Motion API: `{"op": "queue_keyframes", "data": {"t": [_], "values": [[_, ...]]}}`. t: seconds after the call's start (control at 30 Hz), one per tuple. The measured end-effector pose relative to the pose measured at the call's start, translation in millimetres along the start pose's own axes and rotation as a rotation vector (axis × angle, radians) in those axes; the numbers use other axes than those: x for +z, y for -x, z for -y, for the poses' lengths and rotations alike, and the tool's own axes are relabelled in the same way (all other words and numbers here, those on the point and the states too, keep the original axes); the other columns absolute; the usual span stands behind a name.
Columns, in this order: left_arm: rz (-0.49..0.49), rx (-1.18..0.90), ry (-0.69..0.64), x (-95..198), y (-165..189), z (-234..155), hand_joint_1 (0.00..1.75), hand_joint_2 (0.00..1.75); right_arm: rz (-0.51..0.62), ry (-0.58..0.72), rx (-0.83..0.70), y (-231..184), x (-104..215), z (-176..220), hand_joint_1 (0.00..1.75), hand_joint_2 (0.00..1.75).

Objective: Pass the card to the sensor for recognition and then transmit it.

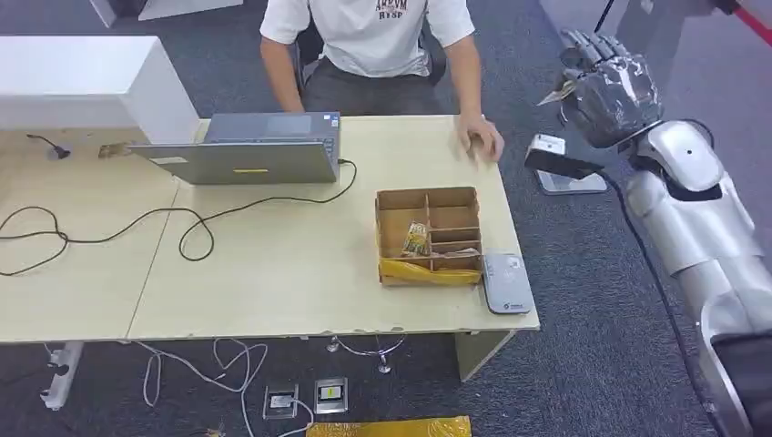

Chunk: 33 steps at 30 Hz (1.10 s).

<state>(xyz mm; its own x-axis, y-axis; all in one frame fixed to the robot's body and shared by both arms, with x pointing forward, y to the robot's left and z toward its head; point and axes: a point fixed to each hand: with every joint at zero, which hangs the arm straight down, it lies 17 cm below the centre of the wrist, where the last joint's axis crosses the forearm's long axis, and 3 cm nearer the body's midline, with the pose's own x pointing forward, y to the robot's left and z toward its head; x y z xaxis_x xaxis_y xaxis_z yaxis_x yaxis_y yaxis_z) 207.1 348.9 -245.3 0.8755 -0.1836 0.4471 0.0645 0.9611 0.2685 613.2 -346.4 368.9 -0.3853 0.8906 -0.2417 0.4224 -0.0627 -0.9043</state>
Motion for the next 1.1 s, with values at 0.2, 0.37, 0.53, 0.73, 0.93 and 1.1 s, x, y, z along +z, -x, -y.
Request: {"op": "queue_keyframes", "data": {"t": [0.2, 0.37, 0.53, 0.73, 0.93, 1.1], "values": [[0.014, -0.017, 0.013, -2, -14, 4, 0.0, 0.0, 0.036, 0.015, -0.012, -21, -31, 11, 1.75, 1.75], [0.024, -0.047, 0.029, -3, -24, 7, 0.0, 0.0, 0.066, 0.004, -0.065, -52, -53, 3, 1.75, 1.75], [0.021, -0.059, 0.035, -3, -26, 10, 0.0, 0.0, 0.078, -0.03, -0.116, -77, -65, -12, 1.75, 1.75], [0.026, -0.064, 0.039, -3, -30, 10, 0.0, 0.0, 0.085, -0.074, -0.163, -102, -75, -27, 1.75, 1.75], [0.018, -0.083, 0.048, -3, -29, 12, 0.0, 0.0, 0.064, -0.117, -0.188, -111, -78, -40, 1.75, 1.75], [0.014, -0.09, 0.05, -3, -29, 12, 0.0, 0.0, 0.043, -0.149, -0.206, -111, -73, -55, 1.75, 1.75]]}}
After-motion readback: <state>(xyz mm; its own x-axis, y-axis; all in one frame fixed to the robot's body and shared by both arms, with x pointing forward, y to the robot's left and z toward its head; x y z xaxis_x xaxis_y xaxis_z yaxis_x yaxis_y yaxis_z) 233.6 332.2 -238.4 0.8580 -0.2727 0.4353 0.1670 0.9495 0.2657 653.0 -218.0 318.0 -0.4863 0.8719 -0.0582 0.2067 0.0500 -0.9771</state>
